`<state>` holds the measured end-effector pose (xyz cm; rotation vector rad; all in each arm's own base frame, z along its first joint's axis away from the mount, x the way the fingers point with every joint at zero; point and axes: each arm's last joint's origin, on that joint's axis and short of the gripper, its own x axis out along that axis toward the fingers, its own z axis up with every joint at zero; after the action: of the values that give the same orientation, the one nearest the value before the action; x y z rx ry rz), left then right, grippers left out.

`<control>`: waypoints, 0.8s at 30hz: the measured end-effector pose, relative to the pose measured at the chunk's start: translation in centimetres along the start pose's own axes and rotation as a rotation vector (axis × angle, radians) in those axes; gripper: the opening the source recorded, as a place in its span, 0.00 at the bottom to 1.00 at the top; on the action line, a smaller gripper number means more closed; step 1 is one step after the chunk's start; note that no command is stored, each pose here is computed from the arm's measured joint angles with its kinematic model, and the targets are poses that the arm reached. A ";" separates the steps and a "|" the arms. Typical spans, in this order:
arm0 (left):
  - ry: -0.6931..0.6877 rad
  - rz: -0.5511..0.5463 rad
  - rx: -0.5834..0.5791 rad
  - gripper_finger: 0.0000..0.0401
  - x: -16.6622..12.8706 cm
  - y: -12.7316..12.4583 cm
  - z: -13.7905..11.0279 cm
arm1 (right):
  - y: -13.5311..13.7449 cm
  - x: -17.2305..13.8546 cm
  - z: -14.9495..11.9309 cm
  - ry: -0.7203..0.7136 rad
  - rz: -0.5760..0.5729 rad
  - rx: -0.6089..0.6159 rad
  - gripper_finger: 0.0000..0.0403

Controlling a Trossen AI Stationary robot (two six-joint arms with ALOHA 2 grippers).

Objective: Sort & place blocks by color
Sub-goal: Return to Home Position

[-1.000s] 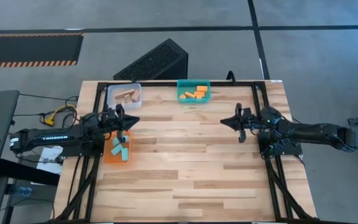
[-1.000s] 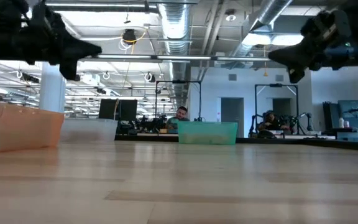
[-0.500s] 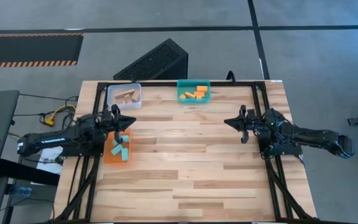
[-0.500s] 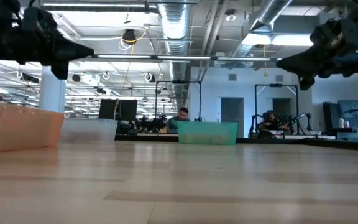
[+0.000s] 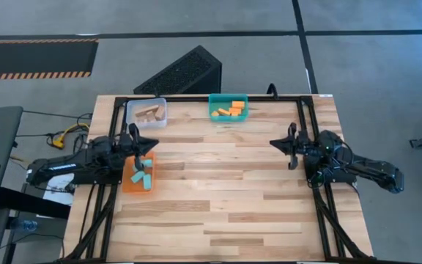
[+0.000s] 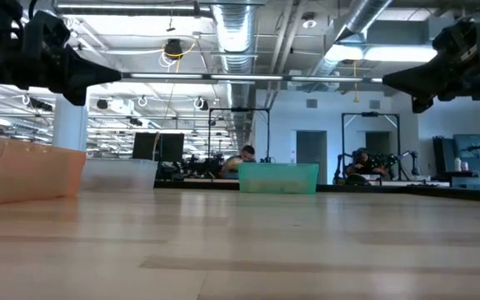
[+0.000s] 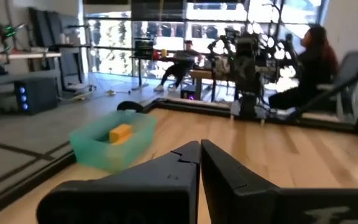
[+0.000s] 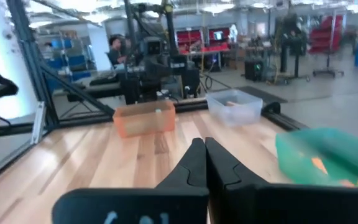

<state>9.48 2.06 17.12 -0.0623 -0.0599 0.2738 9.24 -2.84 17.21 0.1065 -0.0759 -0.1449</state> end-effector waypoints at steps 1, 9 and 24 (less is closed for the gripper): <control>0.008 -0.015 0.023 0.00 0.0 0.0 -0.1 | 0.0 0.0 0.0 0.005 0.007 -0.020 0.01; 0.044 -0.059 0.067 0.00 0.2 -0.2 -0.4 | 0.0 0.3 -0.5 0.057 -0.004 -0.018 0.06; 0.050 -0.060 0.065 0.00 0.2 -0.2 -0.5 | 0.0 0.3 -0.6 0.068 -0.003 -0.015 0.07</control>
<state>9.77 1.93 16.67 -0.0028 -0.0032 0.2138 9.60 -2.86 16.62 0.0962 -0.0068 -0.1445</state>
